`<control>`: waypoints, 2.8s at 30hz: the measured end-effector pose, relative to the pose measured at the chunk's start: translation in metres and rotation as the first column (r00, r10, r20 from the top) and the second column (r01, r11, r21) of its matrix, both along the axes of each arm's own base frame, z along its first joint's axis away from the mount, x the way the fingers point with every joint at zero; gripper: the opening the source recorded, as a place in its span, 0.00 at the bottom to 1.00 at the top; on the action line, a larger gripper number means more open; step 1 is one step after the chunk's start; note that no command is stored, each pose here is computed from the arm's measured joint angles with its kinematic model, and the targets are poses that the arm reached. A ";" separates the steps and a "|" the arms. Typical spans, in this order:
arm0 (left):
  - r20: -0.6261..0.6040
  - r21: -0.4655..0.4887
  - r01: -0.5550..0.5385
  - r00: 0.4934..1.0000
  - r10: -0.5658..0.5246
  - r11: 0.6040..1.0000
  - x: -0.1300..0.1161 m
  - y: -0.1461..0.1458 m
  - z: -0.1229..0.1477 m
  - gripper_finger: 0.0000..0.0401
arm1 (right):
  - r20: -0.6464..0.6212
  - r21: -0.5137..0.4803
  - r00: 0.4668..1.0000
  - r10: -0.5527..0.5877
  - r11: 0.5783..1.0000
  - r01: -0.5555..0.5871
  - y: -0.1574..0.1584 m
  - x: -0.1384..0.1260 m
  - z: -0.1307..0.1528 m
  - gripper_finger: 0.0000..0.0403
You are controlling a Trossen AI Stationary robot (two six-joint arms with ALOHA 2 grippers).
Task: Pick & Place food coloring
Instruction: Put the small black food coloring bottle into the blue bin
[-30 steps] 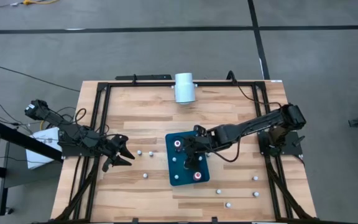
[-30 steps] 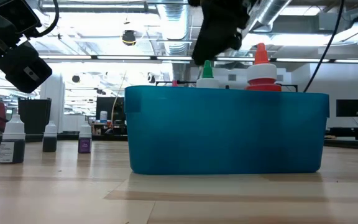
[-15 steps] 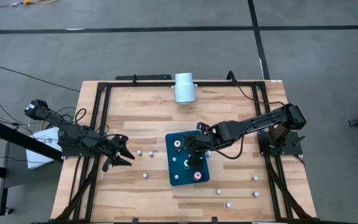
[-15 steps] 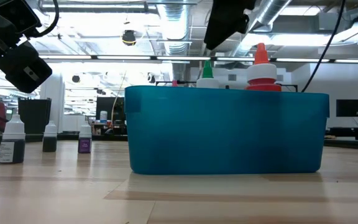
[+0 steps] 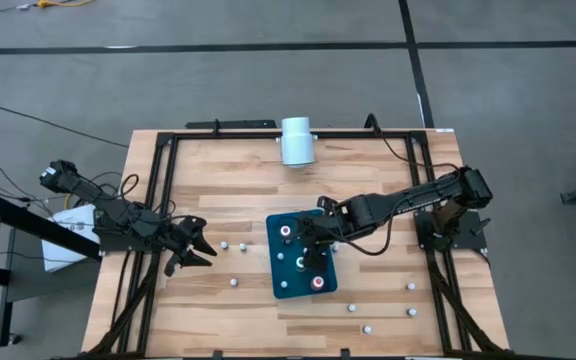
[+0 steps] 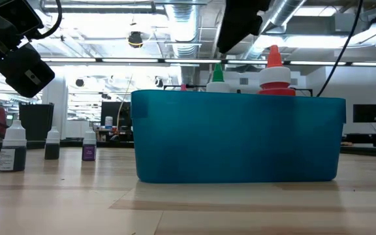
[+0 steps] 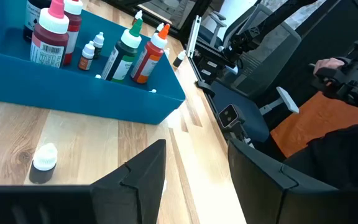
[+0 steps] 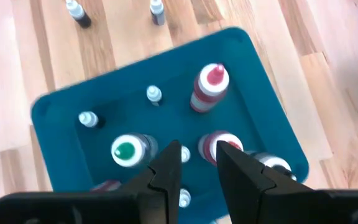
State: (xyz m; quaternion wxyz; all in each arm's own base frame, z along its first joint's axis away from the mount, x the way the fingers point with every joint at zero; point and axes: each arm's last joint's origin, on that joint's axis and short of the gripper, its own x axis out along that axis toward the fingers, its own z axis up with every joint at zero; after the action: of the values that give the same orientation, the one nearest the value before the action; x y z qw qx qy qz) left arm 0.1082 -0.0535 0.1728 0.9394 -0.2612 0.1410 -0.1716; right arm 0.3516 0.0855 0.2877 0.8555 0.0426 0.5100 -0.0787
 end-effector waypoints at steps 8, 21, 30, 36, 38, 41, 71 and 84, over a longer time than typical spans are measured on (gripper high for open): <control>0.000 0.000 0.000 1.000 0.000 1.000 0.000 0.000 0.000 0.41 | -0.134 -0.028 0.991 -0.022 0.999 0.018 -0.002 -0.012 -0.017 0.23; -0.001 -0.001 0.000 1.000 0.000 1.000 0.000 0.000 0.000 0.41 | -0.177 -0.166 0.967 -0.180 0.974 0.151 0.020 -0.035 -0.038 0.23; -0.001 0.000 0.000 1.000 0.000 1.000 0.000 0.000 0.000 0.41 | -0.165 -0.265 0.915 -0.368 0.910 0.318 0.062 -0.079 -0.034 0.23; 0.000 0.000 0.000 1.000 0.000 1.000 0.000 0.000 0.000 0.41 | -0.088 -0.240 0.864 -0.496 0.852 0.465 0.092 -0.112 -0.029 0.23; 0.000 0.000 0.000 1.000 0.000 1.000 0.000 0.000 0.000 0.41 | -0.054 -0.210 0.845 -0.532 0.834 0.511 0.101 -0.122 -0.027 0.23; 0.001 0.000 0.000 1.000 0.000 1.000 0.000 0.000 0.000 0.41 | -0.030 -0.162 0.823 -0.568 0.815 0.557 0.113 -0.136 -0.024 0.23; -0.026 -0.042 -0.008 1.000 0.007 0.999 0.000 0.000 -0.001 0.41 | 0.057 0.084 0.834 -0.549 0.835 0.544 0.161 -0.164 -0.026 0.23; -0.032 -0.031 -0.008 0.999 0.007 0.999 0.000 0.000 -0.002 0.41 | 0.163 0.215 0.828 -0.536 0.839 0.500 0.206 -0.163 -0.061 0.23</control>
State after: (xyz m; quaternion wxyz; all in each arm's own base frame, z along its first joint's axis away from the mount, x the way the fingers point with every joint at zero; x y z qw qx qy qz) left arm 0.1080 -0.0534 0.1712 0.9335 -0.2790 0.1524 -0.1659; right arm 0.1883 0.2913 0.2269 0.8455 0.2579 0.3877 -0.2612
